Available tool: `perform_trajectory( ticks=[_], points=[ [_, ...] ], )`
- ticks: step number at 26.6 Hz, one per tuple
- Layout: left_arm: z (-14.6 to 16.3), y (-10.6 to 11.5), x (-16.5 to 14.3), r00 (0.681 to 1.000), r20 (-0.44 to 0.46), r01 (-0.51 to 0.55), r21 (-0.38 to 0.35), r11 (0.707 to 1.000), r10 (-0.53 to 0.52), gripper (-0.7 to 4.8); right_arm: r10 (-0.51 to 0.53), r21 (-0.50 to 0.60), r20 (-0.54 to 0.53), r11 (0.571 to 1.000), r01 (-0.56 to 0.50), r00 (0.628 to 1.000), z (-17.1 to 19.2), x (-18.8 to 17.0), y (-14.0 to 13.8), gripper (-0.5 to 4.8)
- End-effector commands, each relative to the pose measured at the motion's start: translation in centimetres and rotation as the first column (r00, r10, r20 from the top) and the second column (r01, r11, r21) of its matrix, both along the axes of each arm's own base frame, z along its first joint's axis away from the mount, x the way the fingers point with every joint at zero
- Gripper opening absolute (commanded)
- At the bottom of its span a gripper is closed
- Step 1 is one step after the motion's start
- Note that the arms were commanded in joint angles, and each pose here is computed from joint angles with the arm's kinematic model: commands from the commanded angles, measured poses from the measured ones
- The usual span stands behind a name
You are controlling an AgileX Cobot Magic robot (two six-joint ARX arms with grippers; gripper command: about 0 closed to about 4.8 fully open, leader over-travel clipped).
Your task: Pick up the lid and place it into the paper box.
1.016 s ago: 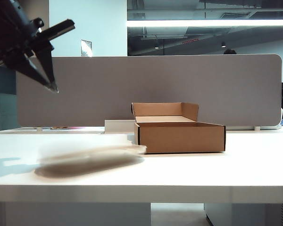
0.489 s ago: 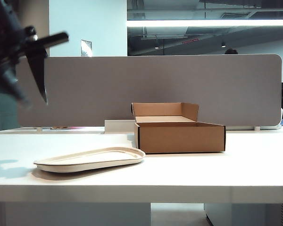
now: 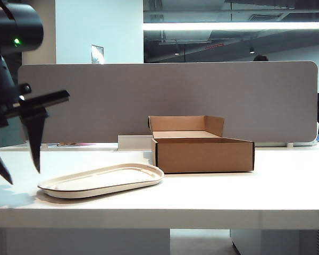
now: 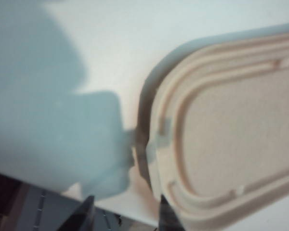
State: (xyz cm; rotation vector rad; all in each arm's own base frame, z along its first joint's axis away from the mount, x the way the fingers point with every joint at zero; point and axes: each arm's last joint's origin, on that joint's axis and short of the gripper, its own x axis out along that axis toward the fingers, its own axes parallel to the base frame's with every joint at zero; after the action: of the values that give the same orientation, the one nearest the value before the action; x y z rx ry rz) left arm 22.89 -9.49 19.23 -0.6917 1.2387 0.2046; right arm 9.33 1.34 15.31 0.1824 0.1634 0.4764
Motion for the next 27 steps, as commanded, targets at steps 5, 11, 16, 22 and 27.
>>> perform_trajectory(
  ticks=[5,11,16,22,27],
  points=[
    [-1.1,-0.6,1.3,0.998,0.015,-0.065,-0.037,0.997,0.065,1.51,-0.002,0.003,0.004,1.0,0.002,1.0,-0.1,0.0,0.0,-0.08],
    [-2.3,-1.0,1.9,0.998,0.0,-0.069,-0.033,0.997,0.069,1.5,-0.001,0.002,0.004,1.0,0.001,1.0,-0.1,0.0,0.0,-0.08],
    [-3.6,-1.2,2.3,0.997,-0.031,-0.077,-0.016,0.997,0.077,0.79,-0.002,0.003,0.004,1.0,0.002,1.0,-0.1,0.0,0.0,-0.08],
    [-3.8,-1.2,2.4,0.997,-0.034,-0.076,-0.014,0.997,0.076,0.43,-0.002,0.003,0.004,1.0,0.002,1.0,-0.1,0.0,0.0,-0.08],
    [-3.8,-1.2,2.4,0.998,-0.034,-0.043,-0.009,0.999,0.043,-0.06,-0.002,0.003,0.004,1.0,0.002,1.0,-0.1,0.0,0.0,-0.08]
  ],
)
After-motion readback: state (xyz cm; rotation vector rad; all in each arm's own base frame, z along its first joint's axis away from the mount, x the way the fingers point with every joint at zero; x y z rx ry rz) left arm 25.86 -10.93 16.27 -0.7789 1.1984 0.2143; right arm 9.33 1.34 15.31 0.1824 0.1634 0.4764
